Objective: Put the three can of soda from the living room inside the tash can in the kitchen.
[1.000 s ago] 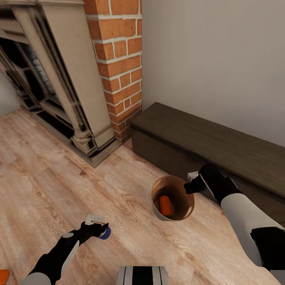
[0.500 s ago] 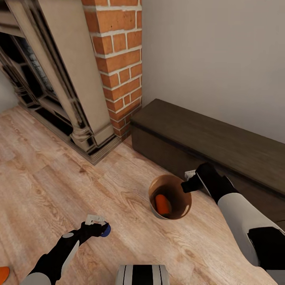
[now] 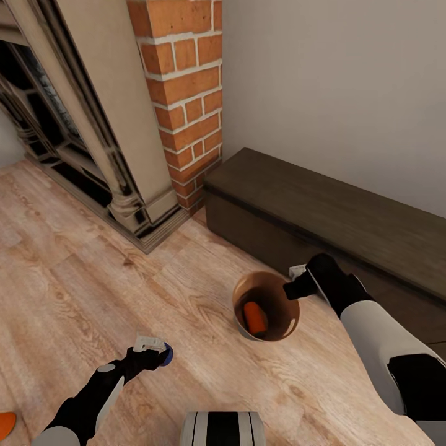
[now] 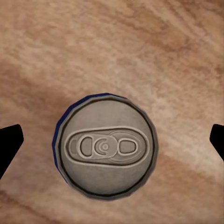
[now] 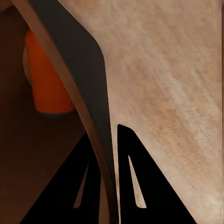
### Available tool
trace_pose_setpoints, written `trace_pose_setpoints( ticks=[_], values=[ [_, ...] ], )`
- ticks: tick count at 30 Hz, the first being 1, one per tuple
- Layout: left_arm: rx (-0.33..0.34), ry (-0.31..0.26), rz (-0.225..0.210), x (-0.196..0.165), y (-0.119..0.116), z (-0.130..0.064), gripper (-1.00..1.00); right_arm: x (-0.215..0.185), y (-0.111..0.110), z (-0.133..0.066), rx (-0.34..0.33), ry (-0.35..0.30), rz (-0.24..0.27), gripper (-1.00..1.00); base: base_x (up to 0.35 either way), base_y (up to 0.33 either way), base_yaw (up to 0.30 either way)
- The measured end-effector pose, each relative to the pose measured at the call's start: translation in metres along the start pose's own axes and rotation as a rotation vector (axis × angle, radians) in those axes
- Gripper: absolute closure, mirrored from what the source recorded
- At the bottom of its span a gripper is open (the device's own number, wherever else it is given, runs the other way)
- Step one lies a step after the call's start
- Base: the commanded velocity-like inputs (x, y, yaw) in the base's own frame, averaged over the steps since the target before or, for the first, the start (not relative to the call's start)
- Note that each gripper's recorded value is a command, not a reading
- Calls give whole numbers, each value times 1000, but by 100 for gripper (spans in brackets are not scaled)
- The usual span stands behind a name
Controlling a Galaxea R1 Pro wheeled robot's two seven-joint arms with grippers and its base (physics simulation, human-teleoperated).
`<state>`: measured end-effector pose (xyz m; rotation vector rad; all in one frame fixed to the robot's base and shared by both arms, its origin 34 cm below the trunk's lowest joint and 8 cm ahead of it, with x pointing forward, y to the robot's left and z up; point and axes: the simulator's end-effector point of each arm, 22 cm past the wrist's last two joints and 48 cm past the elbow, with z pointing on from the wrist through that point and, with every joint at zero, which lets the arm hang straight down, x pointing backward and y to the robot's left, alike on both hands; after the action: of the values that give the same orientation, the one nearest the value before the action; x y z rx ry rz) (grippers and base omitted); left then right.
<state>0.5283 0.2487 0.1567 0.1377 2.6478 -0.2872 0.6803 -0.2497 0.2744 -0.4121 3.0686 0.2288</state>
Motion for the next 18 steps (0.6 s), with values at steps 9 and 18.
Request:
trace_pose_setpoints(
  ticks=[9,18],
  values=[
    [2,1,-1,0,0,0,-100,-10,1,-7,0,-28,-7,100,54,0,0],
    [5,-8,-2,-3,-1,0,-100,-9,1,-7,3,-28,-10,100,89,0,0]
  ],
)
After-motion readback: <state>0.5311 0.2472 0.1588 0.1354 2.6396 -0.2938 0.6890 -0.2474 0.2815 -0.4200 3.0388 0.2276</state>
